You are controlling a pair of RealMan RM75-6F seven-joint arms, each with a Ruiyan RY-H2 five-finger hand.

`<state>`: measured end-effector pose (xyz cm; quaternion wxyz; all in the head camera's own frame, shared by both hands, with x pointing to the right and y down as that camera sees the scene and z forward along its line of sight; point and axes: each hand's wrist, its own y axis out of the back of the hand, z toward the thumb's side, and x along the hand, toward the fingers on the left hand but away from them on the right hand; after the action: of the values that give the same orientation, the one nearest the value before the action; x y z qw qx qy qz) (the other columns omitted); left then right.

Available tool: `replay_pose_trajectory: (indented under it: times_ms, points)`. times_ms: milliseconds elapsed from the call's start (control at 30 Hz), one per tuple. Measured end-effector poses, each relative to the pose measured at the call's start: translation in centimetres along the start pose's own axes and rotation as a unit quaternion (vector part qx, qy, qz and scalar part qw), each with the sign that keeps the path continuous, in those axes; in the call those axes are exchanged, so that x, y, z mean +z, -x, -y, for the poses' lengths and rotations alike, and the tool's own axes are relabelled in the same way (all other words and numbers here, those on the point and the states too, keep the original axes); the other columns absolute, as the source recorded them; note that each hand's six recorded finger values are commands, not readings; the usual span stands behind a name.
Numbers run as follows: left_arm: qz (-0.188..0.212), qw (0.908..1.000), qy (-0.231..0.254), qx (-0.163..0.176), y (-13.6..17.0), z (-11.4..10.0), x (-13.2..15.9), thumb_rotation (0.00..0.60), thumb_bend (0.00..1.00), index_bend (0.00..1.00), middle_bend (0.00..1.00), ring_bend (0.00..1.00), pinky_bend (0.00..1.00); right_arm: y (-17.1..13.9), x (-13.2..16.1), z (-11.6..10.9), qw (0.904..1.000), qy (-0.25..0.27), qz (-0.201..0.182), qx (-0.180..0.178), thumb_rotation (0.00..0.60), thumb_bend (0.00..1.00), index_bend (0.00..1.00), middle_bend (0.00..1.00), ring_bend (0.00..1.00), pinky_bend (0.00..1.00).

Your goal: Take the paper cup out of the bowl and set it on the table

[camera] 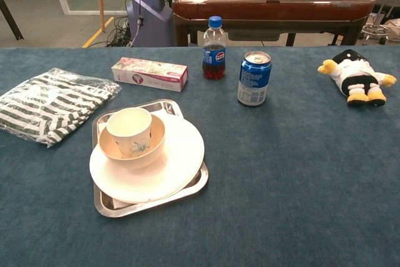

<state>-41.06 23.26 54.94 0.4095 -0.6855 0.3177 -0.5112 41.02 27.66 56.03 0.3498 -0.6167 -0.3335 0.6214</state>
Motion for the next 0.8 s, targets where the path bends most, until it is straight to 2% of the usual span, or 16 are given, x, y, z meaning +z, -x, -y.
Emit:
replay_pose_trajectory:
  times_ms: [133,300,433,800]
  points:
    - [0.044,0.9989,-0.016,-0.013,-0.9,-0.6,1.1,0.600,0.32,0.01,0.00,0.00,0.00,0.4,-0.1,0.3,1.0000,-0.003,0.003,0.009,0.600,0.22,0.00,0.00,0.00,0.00]
    - [0.079,0.9954,-0.026,-0.048,-1.9,-0.2,2.0,0.600,0.32,0.10,0.00,0.00,0.00,0.9,-0.2,0.8,0.9998,-0.006,0.009,0.018,0.600,0.22,0.00,0.00,0.00,0.00]
    - [0.113,0.9914,-0.027,-0.062,-2.6,0.1,3.1,0.600,0.32,0.16,0.00,0.00,0.00,1.2,-0.2,1.2,0.9996,-0.003,0.011,0.027,0.600,0.22,0.00,0.00,0.00,0.00]
    - [0.207,0.9724,-0.034,-0.101,-5.5,2.0,7.9,0.600,0.32,0.19,0.00,0.00,0.00,1.7,-0.6,1.5,0.9991,0.002,0.024,0.034,0.600,0.22,0.00,0.00,0.00,0.00]
